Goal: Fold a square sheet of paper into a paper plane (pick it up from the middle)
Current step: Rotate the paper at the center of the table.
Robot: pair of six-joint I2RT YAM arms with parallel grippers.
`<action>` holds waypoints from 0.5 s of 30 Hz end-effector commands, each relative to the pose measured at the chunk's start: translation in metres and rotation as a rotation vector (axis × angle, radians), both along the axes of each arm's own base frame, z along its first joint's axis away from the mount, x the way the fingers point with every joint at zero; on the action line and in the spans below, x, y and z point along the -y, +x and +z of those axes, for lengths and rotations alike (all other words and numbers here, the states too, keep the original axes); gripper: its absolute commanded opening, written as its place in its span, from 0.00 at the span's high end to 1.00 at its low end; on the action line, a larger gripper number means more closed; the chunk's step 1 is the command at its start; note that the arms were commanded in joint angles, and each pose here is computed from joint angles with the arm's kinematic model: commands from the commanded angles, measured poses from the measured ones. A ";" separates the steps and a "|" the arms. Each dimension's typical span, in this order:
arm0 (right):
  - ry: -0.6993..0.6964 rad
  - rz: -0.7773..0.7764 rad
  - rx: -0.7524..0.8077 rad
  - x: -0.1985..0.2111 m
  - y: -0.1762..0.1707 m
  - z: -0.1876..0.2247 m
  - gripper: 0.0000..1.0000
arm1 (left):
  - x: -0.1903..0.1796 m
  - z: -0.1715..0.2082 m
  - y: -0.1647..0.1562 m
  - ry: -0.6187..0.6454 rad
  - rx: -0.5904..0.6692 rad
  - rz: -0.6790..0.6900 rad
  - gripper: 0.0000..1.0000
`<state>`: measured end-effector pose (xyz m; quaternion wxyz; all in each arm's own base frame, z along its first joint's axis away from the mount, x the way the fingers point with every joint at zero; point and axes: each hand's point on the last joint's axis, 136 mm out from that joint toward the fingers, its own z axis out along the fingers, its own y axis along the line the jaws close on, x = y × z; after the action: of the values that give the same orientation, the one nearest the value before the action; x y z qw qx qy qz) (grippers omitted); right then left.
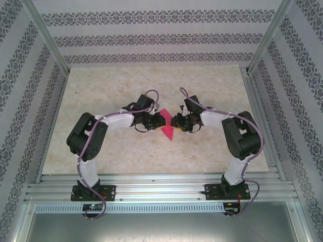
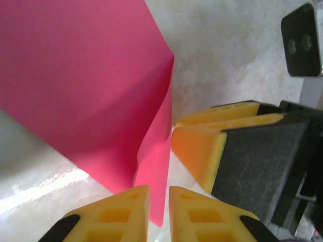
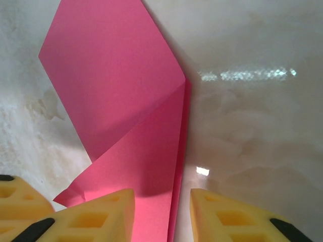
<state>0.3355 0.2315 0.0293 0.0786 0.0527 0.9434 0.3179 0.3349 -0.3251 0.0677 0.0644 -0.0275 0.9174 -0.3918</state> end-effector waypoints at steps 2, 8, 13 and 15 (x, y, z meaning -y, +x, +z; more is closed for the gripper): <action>0.045 0.010 0.028 -0.011 0.013 0.008 0.68 | 0.018 0.004 0.008 -0.052 0.009 -0.016 0.82; 0.048 0.008 0.032 -0.012 0.012 0.011 0.72 | 0.009 -0.005 0.009 0.024 0.015 -0.011 0.84; 0.040 0.010 0.022 -0.014 0.013 0.005 0.70 | 0.003 -0.019 0.008 0.072 0.000 -0.003 0.85; 0.047 0.014 0.017 -0.016 0.012 0.005 0.72 | -0.001 -0.023 0.007 0.096 0.000 0.000 0.86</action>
<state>0.3414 0.2363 0.0301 0.0805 0.0514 0.9408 0.3251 0.3456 -0.3274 0.0564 0.0691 -0.0313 0.9240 -0.3748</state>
